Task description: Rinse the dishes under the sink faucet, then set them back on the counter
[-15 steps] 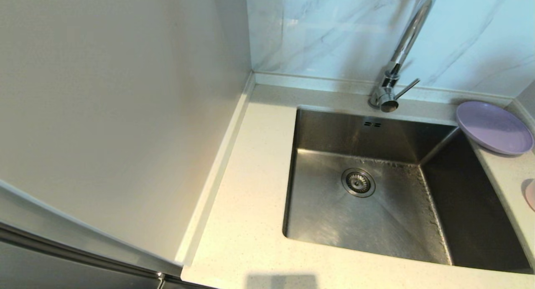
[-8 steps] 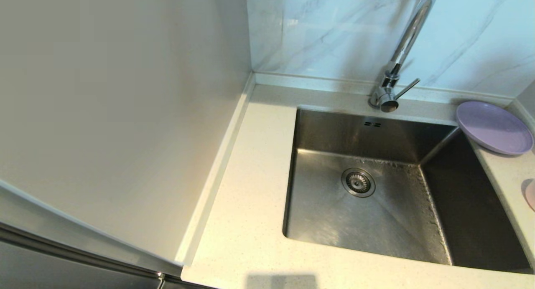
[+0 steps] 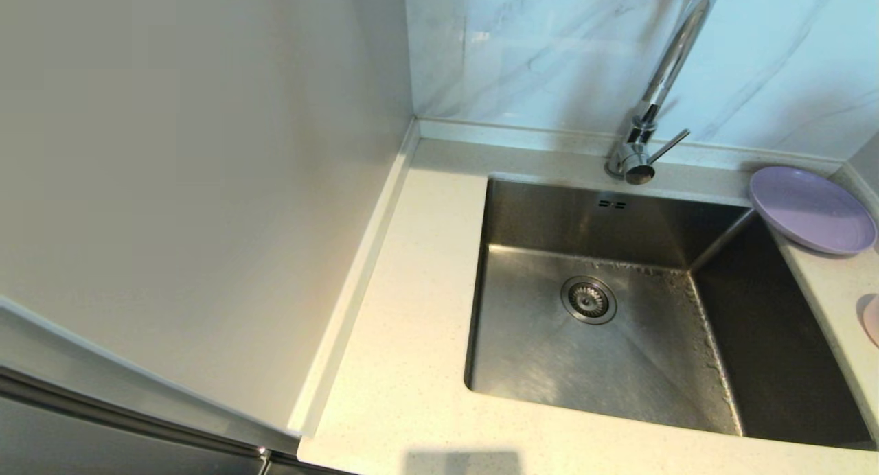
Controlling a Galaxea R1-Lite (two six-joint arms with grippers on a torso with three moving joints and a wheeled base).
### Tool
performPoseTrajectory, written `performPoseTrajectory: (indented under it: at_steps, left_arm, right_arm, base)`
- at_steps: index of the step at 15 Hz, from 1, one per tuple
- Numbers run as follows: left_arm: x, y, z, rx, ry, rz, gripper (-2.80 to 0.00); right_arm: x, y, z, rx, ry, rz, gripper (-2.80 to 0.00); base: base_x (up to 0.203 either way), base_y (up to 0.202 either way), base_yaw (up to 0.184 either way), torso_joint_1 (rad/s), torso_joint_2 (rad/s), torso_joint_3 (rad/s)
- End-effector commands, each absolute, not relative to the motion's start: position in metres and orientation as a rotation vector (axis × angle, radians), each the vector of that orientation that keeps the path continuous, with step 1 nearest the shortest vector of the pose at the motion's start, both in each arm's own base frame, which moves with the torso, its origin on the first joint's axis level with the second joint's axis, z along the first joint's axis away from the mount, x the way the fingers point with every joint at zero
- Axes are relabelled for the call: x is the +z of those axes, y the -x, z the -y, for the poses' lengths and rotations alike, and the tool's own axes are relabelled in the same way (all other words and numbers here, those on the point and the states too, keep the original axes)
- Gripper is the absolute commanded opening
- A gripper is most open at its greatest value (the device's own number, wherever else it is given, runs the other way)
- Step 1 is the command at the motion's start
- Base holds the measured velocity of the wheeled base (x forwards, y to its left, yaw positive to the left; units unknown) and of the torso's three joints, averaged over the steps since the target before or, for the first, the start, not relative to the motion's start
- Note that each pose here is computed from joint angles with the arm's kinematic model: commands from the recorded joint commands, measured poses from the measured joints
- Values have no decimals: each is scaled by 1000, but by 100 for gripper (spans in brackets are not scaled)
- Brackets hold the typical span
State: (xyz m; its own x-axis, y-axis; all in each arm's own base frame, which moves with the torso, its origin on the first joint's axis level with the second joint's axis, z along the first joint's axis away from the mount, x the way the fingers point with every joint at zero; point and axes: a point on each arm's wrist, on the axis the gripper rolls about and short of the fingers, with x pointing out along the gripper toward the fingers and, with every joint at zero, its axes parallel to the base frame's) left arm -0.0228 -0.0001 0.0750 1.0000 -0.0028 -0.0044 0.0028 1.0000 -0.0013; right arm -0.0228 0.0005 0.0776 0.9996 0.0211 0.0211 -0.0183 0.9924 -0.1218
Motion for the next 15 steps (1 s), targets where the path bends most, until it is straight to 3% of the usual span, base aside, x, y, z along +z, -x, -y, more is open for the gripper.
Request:
performPoseTrajectory:
  at_steps: [1, 15]
  left_arm:
    - [75, 23, 0, -3, 2, -5, -280]
    - [75, 23, 0, -3, 2, -5, -280]
  right_arm:
    - [75, 22, 0, 21, 123, 12, -280]
    - [75, 22, 0, 21, 123, 12, -280]
  base:
    - [0, 0, 0, 0, 0, 0]
    - [0, 0, 0, 0, 0, 0]
